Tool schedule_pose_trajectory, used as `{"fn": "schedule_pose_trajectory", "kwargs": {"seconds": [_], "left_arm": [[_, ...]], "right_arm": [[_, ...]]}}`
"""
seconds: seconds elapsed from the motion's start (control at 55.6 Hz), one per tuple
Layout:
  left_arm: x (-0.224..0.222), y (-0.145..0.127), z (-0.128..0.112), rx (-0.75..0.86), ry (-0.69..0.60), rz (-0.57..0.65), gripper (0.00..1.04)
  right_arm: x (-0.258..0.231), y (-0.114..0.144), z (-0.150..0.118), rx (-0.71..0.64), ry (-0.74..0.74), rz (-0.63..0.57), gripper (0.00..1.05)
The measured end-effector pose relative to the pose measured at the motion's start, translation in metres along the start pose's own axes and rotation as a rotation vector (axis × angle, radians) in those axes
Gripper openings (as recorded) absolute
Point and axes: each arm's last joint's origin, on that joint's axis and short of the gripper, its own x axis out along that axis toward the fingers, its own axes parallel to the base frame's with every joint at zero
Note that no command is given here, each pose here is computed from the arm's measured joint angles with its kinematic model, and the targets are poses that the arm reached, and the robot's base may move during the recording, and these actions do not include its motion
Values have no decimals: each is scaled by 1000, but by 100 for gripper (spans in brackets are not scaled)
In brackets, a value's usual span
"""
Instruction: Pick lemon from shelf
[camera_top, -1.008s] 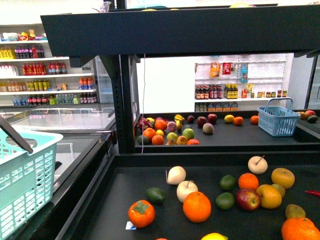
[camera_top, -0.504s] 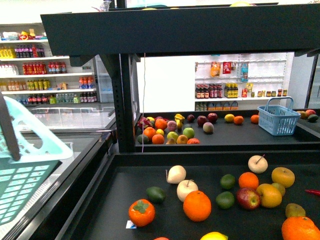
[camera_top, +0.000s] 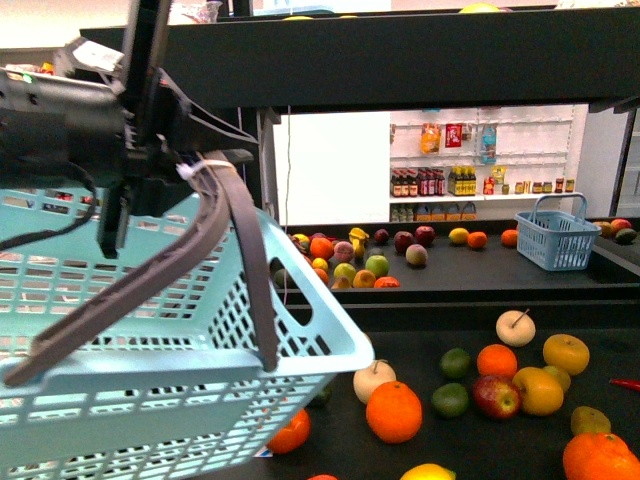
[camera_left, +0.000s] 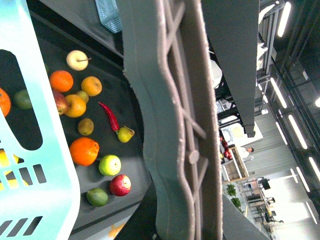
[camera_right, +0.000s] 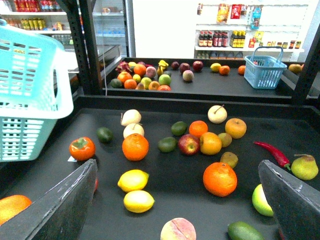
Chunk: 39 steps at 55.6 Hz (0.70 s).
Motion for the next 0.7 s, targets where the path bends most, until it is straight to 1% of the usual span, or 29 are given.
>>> {"fn": "schedule_pose_trajectory", "kwargs": {"seconds": [0.162,0.27,0.54,0.702], "left_arm": [[23,-7,-1,33,36,-65,9],[35,-9,-4,45,56,-82,9],[56,-3,-14,39,109,-88,9],[61,-1,-16,52,121,-54,9]], "right_arm": [[0,0,0,0,0,0,97],[0,0,0,0,0,0,97],[0,0,0,0,0,0,97],[0,0,0,0,0,0,97]]}}
